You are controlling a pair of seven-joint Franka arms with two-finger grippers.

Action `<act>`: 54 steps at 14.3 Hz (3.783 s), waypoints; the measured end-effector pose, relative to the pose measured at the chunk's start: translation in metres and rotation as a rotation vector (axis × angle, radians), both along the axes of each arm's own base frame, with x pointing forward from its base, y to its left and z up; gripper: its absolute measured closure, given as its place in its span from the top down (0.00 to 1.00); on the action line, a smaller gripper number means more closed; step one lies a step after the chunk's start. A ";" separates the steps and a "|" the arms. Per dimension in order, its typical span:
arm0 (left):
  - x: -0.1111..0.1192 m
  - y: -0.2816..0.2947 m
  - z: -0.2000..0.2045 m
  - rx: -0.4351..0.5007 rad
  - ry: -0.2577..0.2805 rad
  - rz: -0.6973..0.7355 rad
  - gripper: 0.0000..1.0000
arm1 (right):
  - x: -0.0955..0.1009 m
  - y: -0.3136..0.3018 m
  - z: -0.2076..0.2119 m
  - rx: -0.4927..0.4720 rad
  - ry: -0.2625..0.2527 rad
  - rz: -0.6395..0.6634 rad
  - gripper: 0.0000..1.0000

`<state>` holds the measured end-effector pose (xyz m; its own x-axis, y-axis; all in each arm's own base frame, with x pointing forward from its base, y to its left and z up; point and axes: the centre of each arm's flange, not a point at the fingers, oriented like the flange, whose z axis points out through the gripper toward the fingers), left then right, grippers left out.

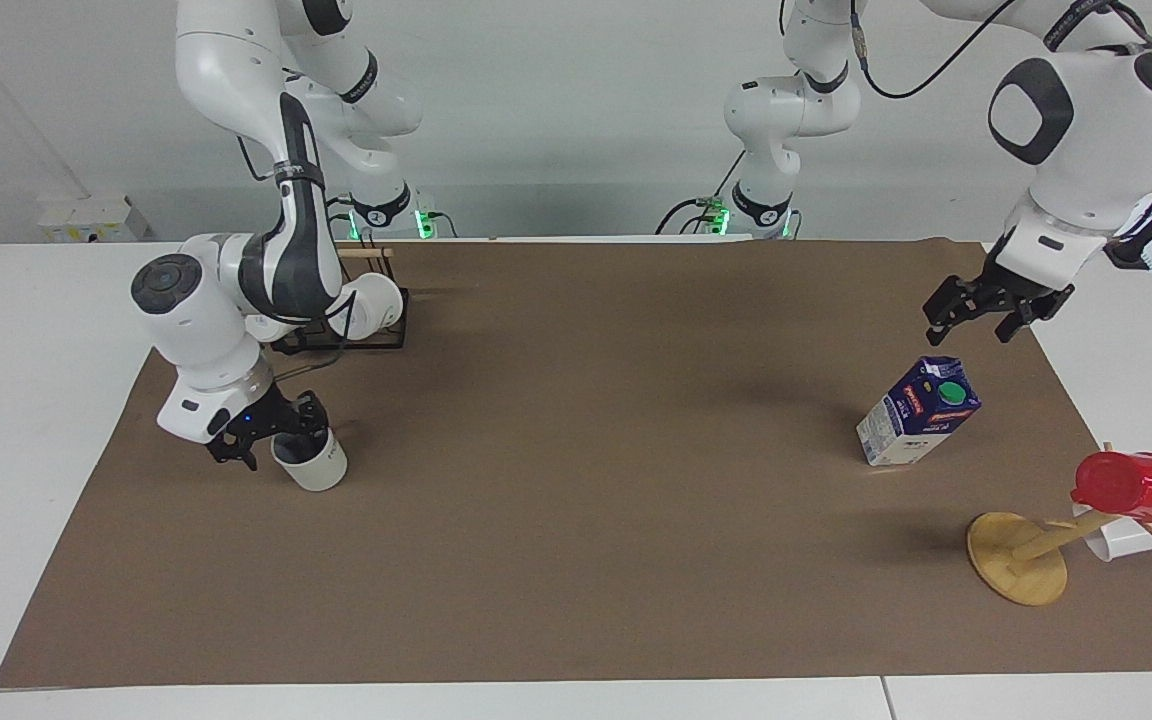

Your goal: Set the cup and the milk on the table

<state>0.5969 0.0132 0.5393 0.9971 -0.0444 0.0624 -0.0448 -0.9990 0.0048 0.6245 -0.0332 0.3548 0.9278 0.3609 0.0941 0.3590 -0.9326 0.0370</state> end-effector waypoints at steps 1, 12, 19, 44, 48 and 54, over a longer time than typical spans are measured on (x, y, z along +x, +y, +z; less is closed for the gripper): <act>0.006 0.000 -0.013 0.001 -0.001 0.000 1.00 | 0.000 -0.001 0.001 0.000 -0.007 -0.001 0.68; 0.010 0.018 -0.090 0.003 0.009 0.033 0.98 | 0.013 0.023 0.041 0.065 0.029 -0.120 0.06; 0.010 0.013 -0.089 0.002 0.003 0.023 0.47 | -0.014 0.211 0.083 0.051 0.016 -0.227 0.06; -0.048 -0.334 -0.066 0.001 -0.056 0.253 0.44 | -0.066 0.315 0.022 -0.006 -0.138 -0.303 0.56; -0.065 -0.377 -0.071 -0.008 -0.056 0.258 0.44 | -0.049 0.253 0.091 -0.058 -0.107 -0.434 0.97; -0.075 -0.417 -0.085 -0.010 -0.054 0.227 0.44 | -0.031 0.166 0.156 -0.010 -0.046 -0.485 1.00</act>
<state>0.5220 -0.4038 0.4545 0.9765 0.1817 0.1155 0.1808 -0.9833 0.0182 0.5937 0.1323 0.5105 0.9843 -0.1107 0.1376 -0.1189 -0.9915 0.0525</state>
